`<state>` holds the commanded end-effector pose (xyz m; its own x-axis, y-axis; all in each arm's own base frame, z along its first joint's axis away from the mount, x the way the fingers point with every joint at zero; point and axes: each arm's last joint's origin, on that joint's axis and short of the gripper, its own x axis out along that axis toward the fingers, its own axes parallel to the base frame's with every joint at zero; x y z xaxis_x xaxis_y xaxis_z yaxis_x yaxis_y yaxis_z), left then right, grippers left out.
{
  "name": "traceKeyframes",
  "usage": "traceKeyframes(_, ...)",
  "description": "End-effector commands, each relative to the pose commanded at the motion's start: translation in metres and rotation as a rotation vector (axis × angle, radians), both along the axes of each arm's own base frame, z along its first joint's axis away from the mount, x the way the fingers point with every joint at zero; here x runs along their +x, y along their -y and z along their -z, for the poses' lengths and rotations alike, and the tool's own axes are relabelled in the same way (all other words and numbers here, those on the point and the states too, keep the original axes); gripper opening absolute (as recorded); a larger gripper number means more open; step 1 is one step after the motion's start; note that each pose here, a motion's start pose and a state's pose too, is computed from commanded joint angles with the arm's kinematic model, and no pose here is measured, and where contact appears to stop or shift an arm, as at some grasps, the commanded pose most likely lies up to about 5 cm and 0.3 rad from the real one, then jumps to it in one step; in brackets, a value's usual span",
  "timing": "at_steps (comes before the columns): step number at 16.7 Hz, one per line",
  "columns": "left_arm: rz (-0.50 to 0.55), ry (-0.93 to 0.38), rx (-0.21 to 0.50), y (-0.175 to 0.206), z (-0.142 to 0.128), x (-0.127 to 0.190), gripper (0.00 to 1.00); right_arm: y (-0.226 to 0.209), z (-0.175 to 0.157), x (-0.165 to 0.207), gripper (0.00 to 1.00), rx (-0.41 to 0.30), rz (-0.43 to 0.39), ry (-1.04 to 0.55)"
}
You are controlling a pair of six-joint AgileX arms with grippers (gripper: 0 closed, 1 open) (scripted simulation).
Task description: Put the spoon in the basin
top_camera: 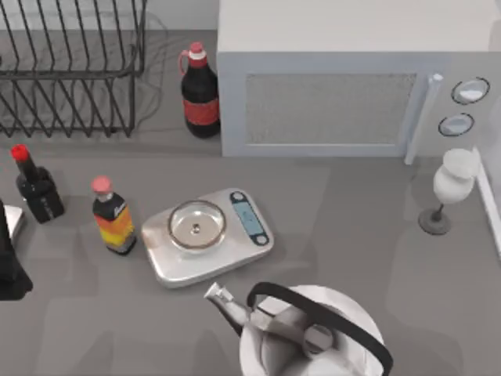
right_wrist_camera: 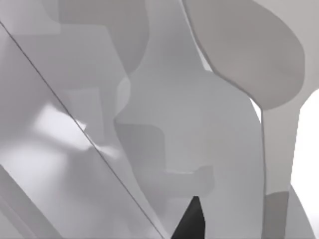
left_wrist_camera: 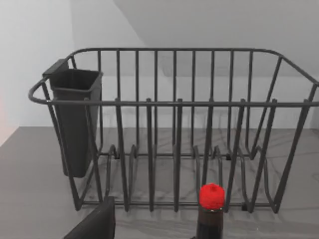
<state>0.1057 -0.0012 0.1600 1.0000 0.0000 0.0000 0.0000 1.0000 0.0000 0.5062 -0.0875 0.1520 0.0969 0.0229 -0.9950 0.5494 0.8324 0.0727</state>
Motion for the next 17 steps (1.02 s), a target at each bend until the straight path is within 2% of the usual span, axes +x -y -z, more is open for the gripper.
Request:
traceKeyframes(1, 0.0, 0.0, 0.0, 0.0, 0.0, 0.0, 1.0, 0.0, 0.0, 0.0, 0.0, 0.0, 0.0, 0.0)
traceKeyframes(14, 0.0, 0.0, 0.0, 0.0, 0.0, 0.0, 1.0, 0.0, 0.0, 0.0, 0.98, 0.0, 0.0, 0.0)
traceKeyframes(17, 0.0, 0.0, 0.0, 0.0, 0.0, 0.0, 1.0, 0.0, 0.0, 0.0, 1.0, 0.0, 0.0, 0.0)
